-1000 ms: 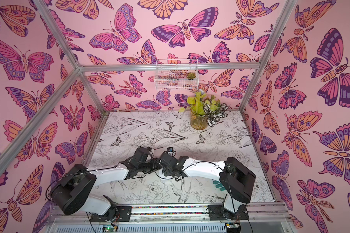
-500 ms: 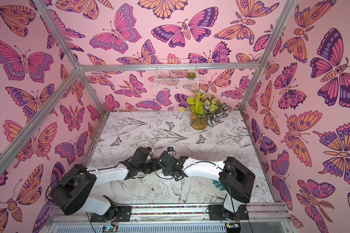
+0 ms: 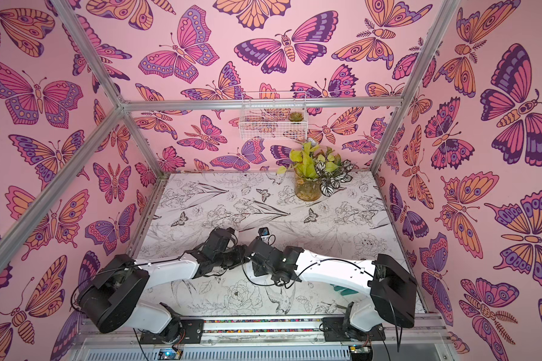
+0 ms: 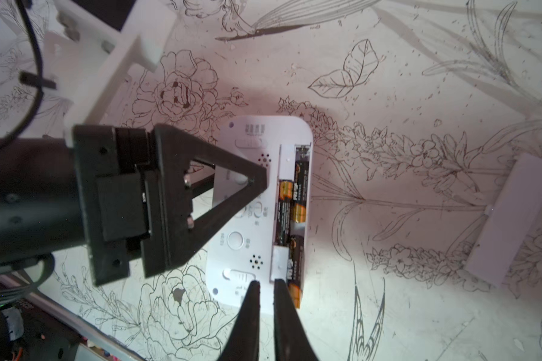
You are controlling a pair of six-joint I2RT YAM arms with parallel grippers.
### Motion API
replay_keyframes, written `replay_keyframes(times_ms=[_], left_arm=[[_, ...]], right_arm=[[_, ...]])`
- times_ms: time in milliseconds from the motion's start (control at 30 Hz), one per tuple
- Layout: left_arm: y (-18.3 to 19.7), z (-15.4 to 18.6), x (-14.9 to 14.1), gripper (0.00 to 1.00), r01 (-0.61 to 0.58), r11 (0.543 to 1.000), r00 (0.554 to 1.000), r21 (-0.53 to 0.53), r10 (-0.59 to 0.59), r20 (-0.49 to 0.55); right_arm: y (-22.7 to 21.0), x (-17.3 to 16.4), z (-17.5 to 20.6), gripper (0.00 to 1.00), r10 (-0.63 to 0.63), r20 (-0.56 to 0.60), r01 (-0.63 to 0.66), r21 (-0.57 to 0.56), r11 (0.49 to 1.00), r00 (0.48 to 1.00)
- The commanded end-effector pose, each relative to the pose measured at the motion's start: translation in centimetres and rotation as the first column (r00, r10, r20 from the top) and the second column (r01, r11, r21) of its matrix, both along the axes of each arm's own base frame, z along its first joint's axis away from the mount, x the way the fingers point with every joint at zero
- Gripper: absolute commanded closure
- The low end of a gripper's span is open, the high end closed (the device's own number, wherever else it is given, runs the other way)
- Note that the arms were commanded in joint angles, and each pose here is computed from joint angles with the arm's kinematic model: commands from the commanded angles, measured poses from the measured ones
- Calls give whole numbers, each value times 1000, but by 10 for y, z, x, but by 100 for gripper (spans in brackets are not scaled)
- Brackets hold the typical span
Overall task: Insert the battery into the alarm
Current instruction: Install the battery in the alarm.
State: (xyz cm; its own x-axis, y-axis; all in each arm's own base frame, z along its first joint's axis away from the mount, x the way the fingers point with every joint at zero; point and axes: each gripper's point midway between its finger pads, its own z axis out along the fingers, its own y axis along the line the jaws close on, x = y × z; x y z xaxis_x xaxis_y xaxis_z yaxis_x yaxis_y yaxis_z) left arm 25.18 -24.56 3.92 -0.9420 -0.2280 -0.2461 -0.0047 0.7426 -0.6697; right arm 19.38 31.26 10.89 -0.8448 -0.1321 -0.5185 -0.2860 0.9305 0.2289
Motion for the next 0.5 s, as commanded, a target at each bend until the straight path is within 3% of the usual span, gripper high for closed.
replay_keyframes(times_ms=[0,467], left_arm=[[14,-29,-22,34,14,996,995,89,-5,-100],[13,-29,-22,34,19,996,995,89,-10,-100]], right_arm=[[-19,-11,-12,91,-9,-9,8,-74,997,1000],[-13,-17,-30,97,-3,-49,0,-71,997,999]])
